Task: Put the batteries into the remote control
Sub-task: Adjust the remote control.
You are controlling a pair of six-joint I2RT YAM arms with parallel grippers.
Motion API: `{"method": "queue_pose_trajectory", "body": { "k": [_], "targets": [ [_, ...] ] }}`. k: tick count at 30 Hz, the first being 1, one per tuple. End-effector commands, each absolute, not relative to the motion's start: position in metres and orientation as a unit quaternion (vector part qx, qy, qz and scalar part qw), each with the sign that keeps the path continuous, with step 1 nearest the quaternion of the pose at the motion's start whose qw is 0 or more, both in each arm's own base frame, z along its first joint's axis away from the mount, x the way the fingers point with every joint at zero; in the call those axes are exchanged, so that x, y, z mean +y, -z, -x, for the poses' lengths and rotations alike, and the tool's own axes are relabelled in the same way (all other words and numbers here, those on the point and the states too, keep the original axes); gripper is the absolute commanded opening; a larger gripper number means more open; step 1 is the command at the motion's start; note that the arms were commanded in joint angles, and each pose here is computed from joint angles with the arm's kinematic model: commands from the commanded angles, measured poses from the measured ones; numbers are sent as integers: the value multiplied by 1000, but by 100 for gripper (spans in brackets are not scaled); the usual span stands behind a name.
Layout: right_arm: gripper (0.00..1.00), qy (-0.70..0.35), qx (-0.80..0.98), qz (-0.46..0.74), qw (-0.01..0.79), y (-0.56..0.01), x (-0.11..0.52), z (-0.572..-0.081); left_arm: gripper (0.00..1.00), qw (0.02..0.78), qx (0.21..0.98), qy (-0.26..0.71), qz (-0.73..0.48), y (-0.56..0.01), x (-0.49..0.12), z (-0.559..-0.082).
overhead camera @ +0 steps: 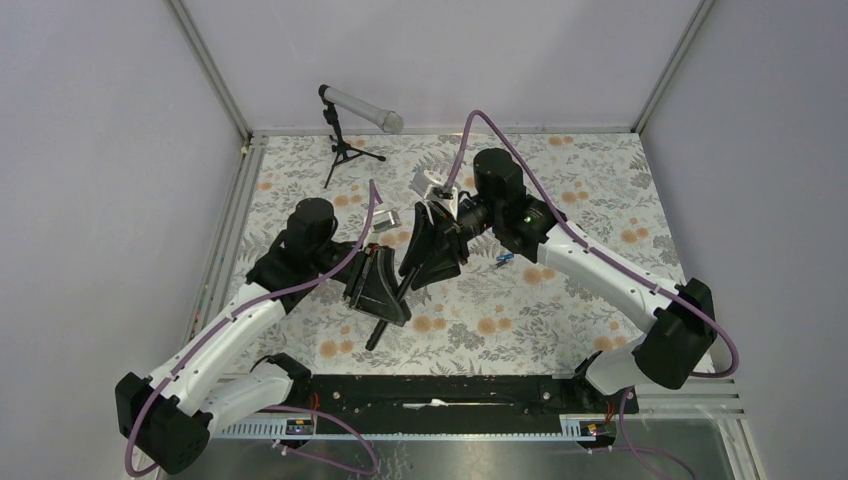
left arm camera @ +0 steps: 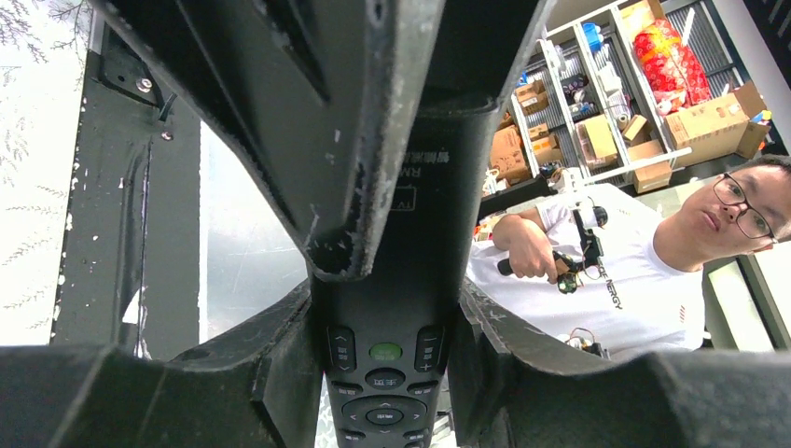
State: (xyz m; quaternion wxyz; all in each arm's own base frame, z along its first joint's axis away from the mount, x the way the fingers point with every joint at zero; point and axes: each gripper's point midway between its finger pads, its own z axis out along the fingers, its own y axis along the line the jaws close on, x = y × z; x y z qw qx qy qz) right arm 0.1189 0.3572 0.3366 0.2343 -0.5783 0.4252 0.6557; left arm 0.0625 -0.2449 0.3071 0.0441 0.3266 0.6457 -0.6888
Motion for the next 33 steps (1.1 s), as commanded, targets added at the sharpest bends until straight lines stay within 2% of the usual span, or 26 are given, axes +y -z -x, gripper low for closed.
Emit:
{"method": "queue_pose_trajectory", "body": {
  "k": [1,5,14,17,19,21,23,28,33],
  "targets": [
    [45,-666,389,595,226,-342,356,-110,23,74,614,695,-367,-328,-240,-55],
    [39,-669,383,596,224,-346,356,-108,25,78,617,694,-364,-329,-241,-57],
    [24,-679,385,585,221,-353,357,-106,68,107,619,690,-360,-336,-247,-65],
    [15,-677,405,570,230,-355,363,-113,71,120,617,692,-355,-340,-249,-71],
    [1,-673,432,550,239,-354,369,-123,66,129,624,692,-339,-338,-251,-79],
    [0,-659,480,521,252,-346,378,-138,63,140,646,685,-306,-329,-252,-97],
    [0,-645,515,503,257,-336,383,-150,65,148,675,672,-266,-315,-248,-118],
    [0,-606,604,417,305,-320,381,-190,86,226,702,642,-209,-306,-226,-159],
    [0,-581,666,300,359,-328,360,-231,93,265,718,616,-186,-299,-223,-174]
  ]
}}
